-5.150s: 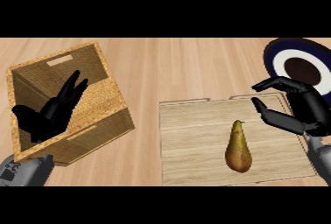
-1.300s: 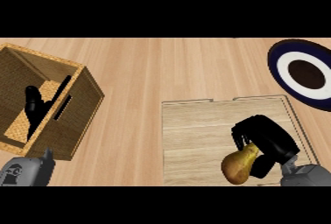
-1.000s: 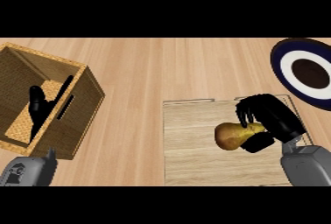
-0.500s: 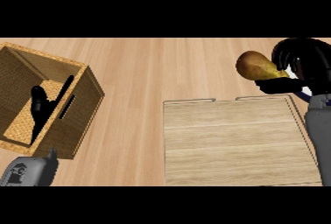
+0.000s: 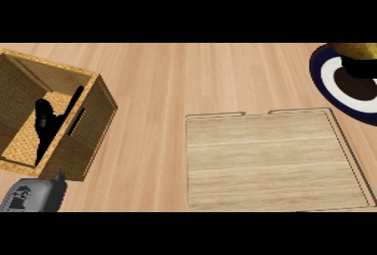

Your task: Pick the pear from the tray and place it in the plate

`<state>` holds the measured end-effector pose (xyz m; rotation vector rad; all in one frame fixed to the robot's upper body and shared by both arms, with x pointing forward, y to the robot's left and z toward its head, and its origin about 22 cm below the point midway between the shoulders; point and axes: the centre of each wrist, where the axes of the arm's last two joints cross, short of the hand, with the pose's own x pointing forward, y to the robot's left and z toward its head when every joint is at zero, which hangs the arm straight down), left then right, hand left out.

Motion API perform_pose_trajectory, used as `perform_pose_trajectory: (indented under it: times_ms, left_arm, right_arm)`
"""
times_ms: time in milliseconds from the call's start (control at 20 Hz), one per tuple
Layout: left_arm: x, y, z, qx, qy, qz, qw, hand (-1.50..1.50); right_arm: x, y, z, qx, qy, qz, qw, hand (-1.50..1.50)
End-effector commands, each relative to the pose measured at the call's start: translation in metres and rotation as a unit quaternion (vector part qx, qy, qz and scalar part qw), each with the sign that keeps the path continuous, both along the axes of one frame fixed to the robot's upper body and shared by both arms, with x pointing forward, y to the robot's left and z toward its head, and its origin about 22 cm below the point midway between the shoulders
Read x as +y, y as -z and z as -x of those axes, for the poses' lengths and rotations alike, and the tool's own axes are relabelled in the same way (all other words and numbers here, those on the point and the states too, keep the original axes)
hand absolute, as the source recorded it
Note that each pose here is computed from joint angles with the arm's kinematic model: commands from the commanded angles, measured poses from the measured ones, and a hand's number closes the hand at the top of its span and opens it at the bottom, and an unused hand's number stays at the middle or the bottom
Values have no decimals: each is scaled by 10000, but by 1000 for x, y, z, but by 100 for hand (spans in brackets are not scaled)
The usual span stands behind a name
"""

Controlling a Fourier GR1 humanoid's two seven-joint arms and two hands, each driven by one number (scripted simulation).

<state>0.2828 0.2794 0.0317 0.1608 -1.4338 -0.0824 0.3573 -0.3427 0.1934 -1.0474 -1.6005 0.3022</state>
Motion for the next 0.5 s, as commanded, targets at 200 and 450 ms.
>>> perform_pose_trajectory:
  times_ms: [200,450]
  left_arm:
    - [5,15,-1,77,81,-12,9999,0]
    - [4,6,-7,123,42,-14,9999,0]
  right_arm:
    - [-78,29,-15,46,658,-472,9967,150]
    - [-119,43,-12,176,887,-506,9946,150]
